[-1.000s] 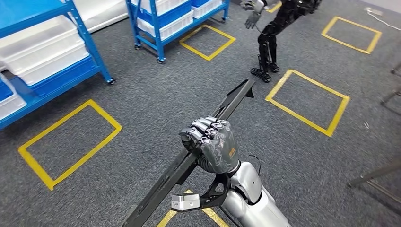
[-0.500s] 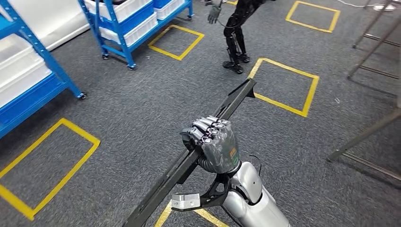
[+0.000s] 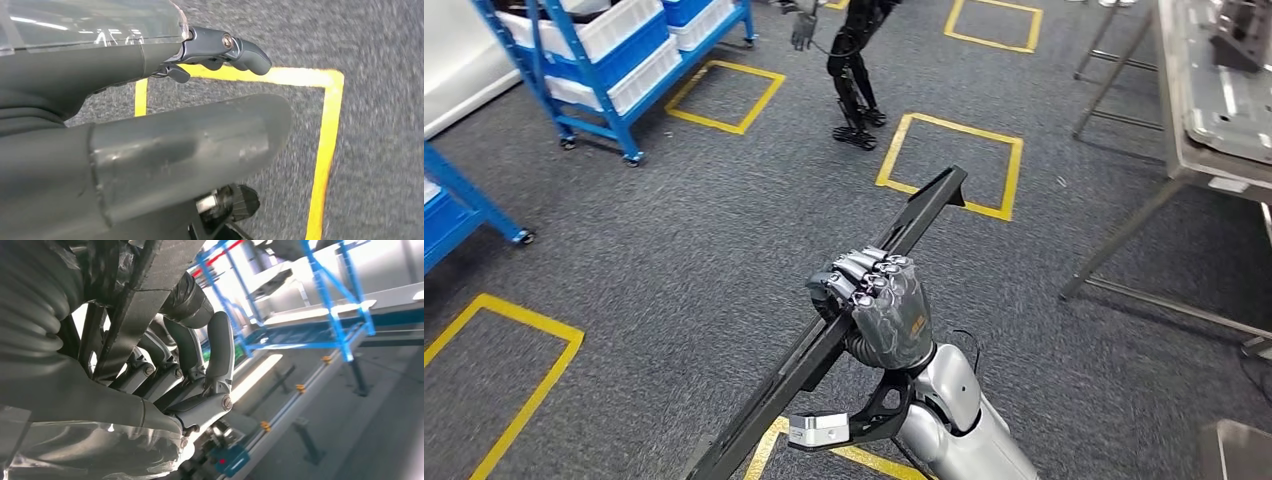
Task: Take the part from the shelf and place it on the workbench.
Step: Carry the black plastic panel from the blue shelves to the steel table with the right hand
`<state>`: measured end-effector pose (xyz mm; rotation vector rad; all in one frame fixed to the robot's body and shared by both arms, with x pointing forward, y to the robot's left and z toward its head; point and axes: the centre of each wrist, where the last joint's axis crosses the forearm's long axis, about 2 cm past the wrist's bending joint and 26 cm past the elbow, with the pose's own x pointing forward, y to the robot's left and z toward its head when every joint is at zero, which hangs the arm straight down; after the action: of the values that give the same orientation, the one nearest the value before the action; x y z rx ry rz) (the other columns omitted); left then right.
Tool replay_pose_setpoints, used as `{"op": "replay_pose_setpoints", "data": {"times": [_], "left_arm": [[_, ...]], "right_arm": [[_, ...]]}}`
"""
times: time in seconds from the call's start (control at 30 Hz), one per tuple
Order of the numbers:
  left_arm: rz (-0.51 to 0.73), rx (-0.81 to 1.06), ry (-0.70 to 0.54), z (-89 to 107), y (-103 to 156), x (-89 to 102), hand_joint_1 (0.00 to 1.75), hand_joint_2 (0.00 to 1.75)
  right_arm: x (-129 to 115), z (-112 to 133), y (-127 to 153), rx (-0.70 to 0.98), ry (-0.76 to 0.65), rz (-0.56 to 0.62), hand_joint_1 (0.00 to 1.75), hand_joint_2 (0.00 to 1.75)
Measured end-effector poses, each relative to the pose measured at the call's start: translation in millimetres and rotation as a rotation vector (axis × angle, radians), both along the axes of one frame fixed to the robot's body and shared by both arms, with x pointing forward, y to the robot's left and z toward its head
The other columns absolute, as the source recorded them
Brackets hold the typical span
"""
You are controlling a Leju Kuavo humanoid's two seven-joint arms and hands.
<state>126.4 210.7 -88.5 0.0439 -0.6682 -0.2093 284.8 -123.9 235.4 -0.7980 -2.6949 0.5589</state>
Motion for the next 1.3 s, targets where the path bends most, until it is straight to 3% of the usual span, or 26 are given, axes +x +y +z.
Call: {"op": "replay_pose_setpoints", "data": {"times": [1.3], "left_arm": [[0.019,0.019,-0.039,0.6,-2.8,-0.3,0.0,0.0]], "right_arm": [[4.5,4.5,-28.1,-0.011,-0.037,-0.117,1.75,1.75]]}}
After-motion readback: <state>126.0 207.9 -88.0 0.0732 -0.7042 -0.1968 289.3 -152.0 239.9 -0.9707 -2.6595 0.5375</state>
